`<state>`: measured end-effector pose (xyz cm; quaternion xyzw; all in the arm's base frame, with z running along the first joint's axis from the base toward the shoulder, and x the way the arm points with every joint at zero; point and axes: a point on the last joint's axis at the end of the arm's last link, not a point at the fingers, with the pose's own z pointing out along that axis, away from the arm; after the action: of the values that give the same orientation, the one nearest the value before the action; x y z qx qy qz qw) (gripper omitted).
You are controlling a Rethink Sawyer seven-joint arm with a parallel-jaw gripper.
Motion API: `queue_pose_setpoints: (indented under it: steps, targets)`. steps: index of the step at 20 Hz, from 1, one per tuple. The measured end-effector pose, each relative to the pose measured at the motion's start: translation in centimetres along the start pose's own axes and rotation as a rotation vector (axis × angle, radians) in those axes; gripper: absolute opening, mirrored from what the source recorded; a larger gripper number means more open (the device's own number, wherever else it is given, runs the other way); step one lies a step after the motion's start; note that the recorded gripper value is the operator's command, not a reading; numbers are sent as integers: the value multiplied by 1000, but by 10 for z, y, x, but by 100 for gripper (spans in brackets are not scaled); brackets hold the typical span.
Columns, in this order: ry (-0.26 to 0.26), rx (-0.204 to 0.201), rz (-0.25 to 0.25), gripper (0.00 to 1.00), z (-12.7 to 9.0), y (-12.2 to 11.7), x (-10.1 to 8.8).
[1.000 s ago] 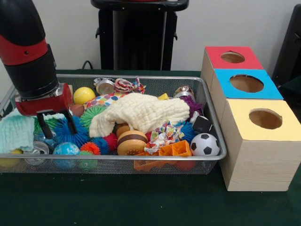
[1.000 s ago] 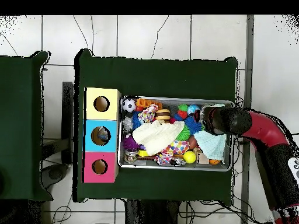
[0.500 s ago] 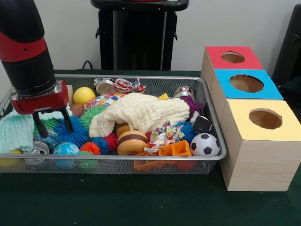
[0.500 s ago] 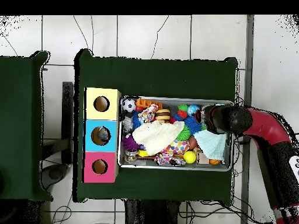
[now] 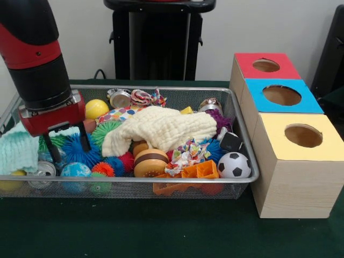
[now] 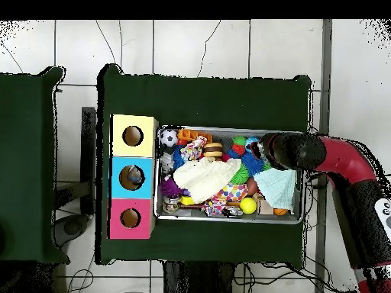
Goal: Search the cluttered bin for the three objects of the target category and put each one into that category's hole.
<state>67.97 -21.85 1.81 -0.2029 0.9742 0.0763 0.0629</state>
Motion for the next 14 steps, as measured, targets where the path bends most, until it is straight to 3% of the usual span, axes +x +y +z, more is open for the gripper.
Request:
queue_pose_setpoints:
  steps: [5,14]
  targets:
    - [-12,1,-99,100,-3,2,-7]
    - [-14,11,-124,100,-8,0,-9]
